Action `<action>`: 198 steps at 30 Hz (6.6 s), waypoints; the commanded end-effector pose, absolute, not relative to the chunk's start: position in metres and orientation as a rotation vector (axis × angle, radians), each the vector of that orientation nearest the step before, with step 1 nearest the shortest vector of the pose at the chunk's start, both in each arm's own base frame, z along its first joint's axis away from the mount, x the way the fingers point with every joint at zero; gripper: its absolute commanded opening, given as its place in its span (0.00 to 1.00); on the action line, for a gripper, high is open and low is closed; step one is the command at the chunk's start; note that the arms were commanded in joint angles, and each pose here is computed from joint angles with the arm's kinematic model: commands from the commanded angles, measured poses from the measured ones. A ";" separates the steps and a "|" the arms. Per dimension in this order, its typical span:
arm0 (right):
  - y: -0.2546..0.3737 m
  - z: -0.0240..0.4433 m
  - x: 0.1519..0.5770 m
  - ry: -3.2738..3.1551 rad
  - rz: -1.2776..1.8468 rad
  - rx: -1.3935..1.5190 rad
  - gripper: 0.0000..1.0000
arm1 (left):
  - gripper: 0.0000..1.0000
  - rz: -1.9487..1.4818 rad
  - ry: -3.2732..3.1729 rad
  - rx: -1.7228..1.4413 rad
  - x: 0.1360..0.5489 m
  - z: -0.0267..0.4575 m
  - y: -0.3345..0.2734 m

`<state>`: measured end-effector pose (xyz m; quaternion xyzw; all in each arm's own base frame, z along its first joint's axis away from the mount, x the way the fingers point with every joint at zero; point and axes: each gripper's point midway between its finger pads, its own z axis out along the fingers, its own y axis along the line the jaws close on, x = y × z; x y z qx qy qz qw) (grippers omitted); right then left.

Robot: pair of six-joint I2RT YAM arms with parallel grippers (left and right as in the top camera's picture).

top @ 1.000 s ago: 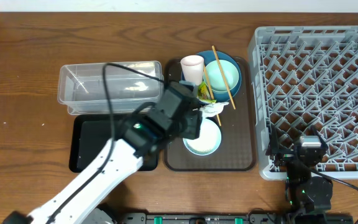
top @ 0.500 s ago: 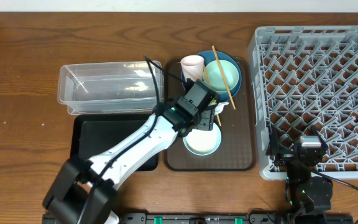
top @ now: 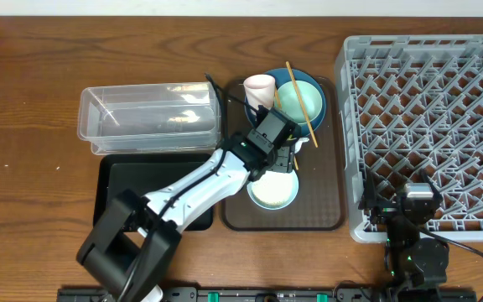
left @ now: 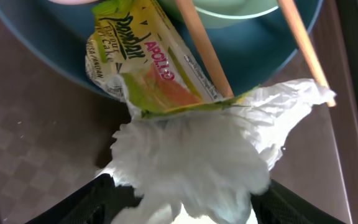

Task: Sort waste into correct bins and load items into the dishwasher rack
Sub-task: 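Reach the left gripper to the white tissue on the tray and grasp it, then carry the tissue with the left gripper into the clear bin and release, then move the left gripper to the yellow snack wrapper and grasp it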

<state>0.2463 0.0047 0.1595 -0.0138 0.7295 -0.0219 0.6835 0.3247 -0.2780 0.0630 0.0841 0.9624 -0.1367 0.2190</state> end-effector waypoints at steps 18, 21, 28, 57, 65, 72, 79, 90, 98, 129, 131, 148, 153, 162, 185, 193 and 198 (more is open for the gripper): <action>0.001 0.159 0.246 1.637 -0.053 -0.007 0.99 | 0.55 -0.360 2.672 0.227 0.327 0.055 -0.279; 0.001 0.159 0.246 1.636 -0.052 -0.007 0.99 | 0.53 -0.358 2.675 0.228 0.326 0.054 -0.279; 0.001 0.159 0.246 1.636 -0.052 -0.007 0.99 | 0.39 -0.354 2.680 0.228 0.325 0.052 -0.277; 0.001 0.159 0.246 1.637 -0.052 -0.007 0.99 | 0.06 -0.408 2.550 0.198 0.331 0.110 -0.274; 0.001 0.159 0.246 1.637 -0.052 -0.007 0.99 | 0.06 -0.363 2.423 0.142 0.324 0.175 -0.242; 0.001 0.159 0.246 1.637 -0.052 -0.007 0.99 | 0.06 -0.338 2.361 0.068 0.332 0.204 -0.208; 0.001 0.159 0.246 1.637 -0.052 -0.007 0.99 | 0.06 -0.210 2.350 -0.138 0.361 0.202 -0.145; 0.001 0.159 0.246 1.638 -0.052 -0.007 0.99 | 0.06 -0.070 2.382 -0.389 0.387 0.175 -0.065; 0.001 0.159 0.246 1.638 -0.053 -0.007 0.99 | 0.07 0.011 2.473 -0.465 0.401 0.127 -0.043; 0.001 0.159 0.246 1.638 -0.052 -0.008 0.99 | 0.09 -0.311 2.503 -0.399 0.421 0.111 -0.082; 0.001 0.159 0.246 1.638 -0.053 -0.007 0.99 | 0.06 -0.338 2.508 -0.391 0.420 0.111 -0.085; 0.001 0.159 0.246 1.638 -0.052 -0.007 0.99 | 0.06 -0.383 2.556 -0.297 0.407 0.107 -0.118; 0.001 0.159 0.246 1.638 -0.053 -0.007 0.99 | 0.06 -0.376 2.585 -0.285 0.401 0.104 -0.121; 0.001 0.159 0.246 1.638 -0.052 -0.007 0.99 | 0.06 -0.349 2.641 -0.299 0.389 0.096 -0.116; 0.001 0.159 0.246 1.638 -0.052 -0.007 0.99 | 0.06 -0.303 2.698 -0.182 0.381 0.107 -0.115; 0.001 0.159 0.246 1.638 -0.052 -0.007 0.99 | 0.07 -0.334 2.635 -0.171 0.396 0.133 -0.121; 0.001 0.159 0.246 1.638 -0.052 -0.008 0.99 | 0.21 -0.510 2.602 -0.094 0.393 0.160 -0.149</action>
